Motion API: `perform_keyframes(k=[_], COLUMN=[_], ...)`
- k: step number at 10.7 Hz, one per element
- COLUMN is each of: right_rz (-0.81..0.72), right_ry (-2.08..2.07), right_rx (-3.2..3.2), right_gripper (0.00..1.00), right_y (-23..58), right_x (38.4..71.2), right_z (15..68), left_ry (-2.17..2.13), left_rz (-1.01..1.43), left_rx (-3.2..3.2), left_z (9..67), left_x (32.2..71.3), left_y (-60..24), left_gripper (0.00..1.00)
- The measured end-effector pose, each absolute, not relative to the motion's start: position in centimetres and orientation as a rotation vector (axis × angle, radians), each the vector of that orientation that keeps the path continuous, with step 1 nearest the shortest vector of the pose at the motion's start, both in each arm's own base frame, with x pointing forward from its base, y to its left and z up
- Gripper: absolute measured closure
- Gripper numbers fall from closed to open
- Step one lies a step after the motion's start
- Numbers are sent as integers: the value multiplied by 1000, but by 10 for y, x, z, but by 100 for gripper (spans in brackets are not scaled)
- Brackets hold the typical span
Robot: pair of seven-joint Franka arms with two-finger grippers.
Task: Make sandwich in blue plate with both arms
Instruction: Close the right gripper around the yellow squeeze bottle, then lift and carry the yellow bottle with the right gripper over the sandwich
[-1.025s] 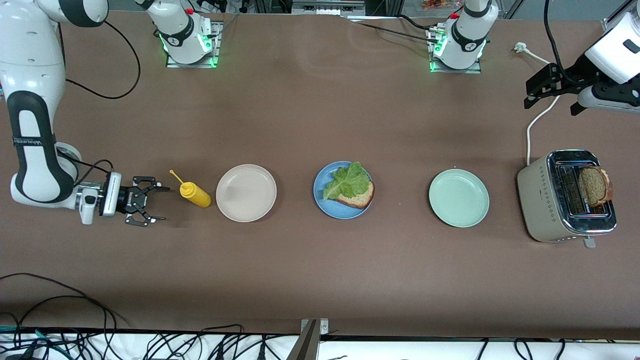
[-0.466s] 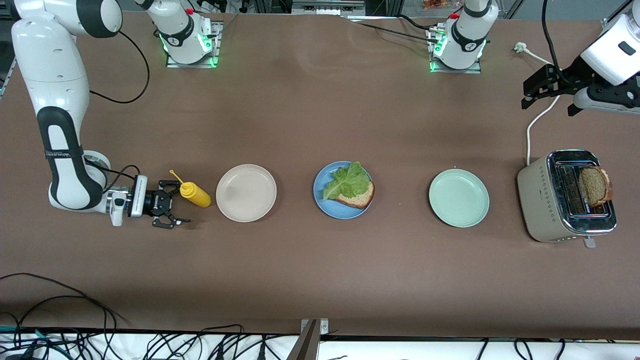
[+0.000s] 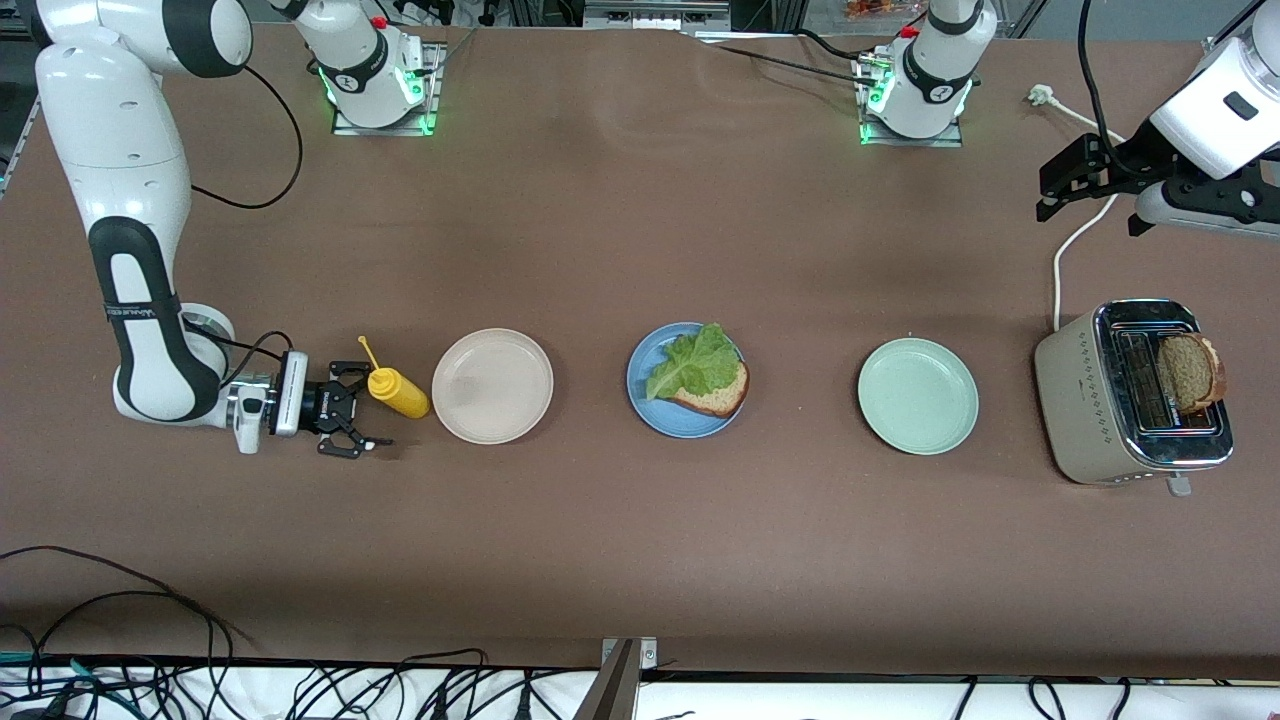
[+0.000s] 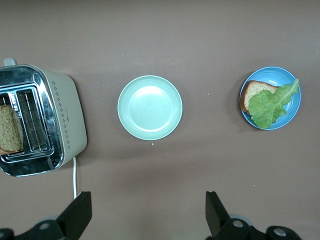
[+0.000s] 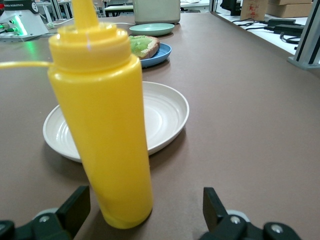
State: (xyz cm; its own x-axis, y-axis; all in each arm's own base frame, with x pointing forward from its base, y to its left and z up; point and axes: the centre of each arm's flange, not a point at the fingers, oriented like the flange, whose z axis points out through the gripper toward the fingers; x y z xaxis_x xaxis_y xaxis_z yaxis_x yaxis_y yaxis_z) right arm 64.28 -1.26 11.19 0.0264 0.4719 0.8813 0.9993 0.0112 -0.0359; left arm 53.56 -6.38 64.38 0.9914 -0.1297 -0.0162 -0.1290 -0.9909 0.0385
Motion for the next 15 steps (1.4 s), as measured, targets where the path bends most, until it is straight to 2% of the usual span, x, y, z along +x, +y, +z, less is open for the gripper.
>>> perform_keyframes(k=[5,7,8,11,13,15], right_rz=[-873,-872,-872,-875,-871,-781], right_ry=[-1505,-1503,-1503,-1508,-1542,-1556], right_rx=[-1468,-1467,-1468,-1487,-1533,-1628], right_gripper=[0,7,15,57,64,68], right_y=[8,8,8,6,10,22], right_x=[630,629,629,633,644,657], right_z=[100,99,99,102,114,145], left_ry=[-197,-196,-195,-192,-192,-193], left_rz=[-29,-29,-29,-29,-31,-39], left_rx=[3098,3098,3098,3098,3098,3098], left_z=[644,644,644,644,643,640], left_x=[536,536,536,536,536,538], left_y=[-62,-61,-61,-60,-60,-61], left_gripper=[0,0,0,0,0,0])
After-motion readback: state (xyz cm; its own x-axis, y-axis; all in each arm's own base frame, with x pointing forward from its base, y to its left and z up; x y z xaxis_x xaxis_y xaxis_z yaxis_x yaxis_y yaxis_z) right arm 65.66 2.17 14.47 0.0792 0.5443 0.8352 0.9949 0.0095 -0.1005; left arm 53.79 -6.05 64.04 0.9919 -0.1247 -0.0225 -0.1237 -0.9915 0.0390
